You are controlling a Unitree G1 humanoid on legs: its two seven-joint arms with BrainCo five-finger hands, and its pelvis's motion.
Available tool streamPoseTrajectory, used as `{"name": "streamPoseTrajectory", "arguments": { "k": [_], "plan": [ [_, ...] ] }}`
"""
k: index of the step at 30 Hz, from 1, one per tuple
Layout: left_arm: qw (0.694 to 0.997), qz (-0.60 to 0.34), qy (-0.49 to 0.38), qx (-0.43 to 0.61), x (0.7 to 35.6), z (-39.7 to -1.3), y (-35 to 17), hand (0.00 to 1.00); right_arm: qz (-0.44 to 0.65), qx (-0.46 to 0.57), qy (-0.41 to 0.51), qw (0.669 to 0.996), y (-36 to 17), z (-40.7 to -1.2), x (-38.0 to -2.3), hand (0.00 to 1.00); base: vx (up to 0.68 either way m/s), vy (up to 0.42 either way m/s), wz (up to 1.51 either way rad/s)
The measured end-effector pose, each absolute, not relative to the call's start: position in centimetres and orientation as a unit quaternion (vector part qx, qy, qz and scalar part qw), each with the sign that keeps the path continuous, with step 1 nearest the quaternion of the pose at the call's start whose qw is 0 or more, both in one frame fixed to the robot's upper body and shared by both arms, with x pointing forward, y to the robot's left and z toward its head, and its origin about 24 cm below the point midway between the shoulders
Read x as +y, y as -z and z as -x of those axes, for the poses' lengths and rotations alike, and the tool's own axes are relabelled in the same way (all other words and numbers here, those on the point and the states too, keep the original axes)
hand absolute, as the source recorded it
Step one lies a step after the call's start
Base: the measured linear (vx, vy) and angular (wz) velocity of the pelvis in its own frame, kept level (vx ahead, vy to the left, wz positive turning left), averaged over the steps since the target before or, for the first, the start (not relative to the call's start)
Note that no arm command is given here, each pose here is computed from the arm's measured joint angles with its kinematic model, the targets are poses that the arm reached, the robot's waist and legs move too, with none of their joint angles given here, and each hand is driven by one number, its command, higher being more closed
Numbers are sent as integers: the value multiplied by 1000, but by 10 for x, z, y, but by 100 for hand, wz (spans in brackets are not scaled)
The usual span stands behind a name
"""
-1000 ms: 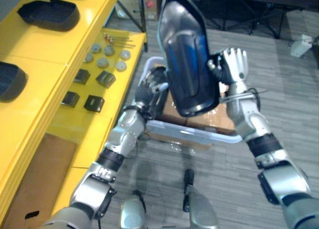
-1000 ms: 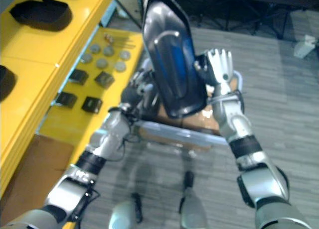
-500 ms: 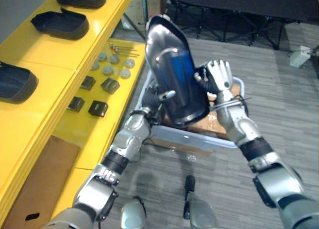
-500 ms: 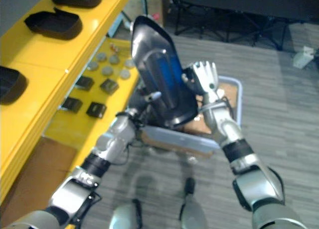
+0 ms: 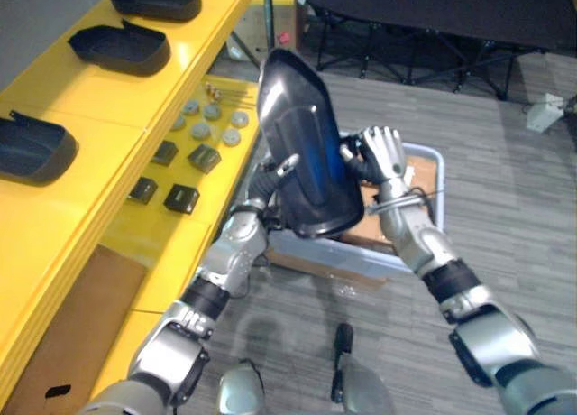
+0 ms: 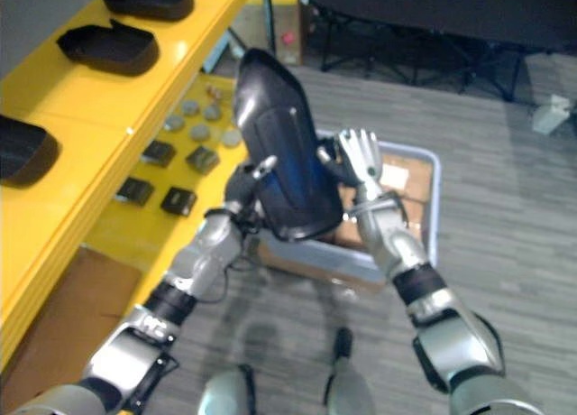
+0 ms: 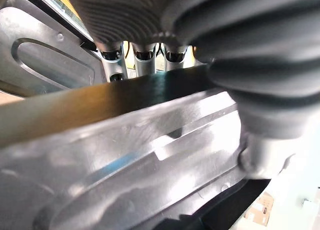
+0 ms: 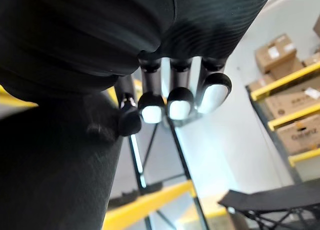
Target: Walk over and take plastic housings, then place them on the shelf
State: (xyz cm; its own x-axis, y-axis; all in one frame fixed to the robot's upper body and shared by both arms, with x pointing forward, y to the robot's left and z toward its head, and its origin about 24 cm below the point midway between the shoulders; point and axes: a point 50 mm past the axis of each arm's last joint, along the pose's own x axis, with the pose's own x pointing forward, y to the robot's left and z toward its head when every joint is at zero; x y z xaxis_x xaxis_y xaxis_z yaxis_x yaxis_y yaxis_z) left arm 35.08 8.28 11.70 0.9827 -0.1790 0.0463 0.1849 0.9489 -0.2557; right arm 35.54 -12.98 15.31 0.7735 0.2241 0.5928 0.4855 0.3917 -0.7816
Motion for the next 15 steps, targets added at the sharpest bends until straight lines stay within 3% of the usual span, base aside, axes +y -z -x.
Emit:
{"name": "streamPoseTrajectory", "arguments": {
  "k": [1,2,15],
  "plan": [
    [987,131,92,-12,83,-351,-117,100,543,-327,85,768,-154,-355,-129,100,-9,16,-3],
    [987,130,90,-13,84,-351,-117,100,541,-329,85,769,-154,-355,-128,0,-25,15,-4],
    [991,104,76,-43,91,-350,-123,100,475,-349,78,804,-153,-343,-115,0,-26,5,-1]
  ]
}}
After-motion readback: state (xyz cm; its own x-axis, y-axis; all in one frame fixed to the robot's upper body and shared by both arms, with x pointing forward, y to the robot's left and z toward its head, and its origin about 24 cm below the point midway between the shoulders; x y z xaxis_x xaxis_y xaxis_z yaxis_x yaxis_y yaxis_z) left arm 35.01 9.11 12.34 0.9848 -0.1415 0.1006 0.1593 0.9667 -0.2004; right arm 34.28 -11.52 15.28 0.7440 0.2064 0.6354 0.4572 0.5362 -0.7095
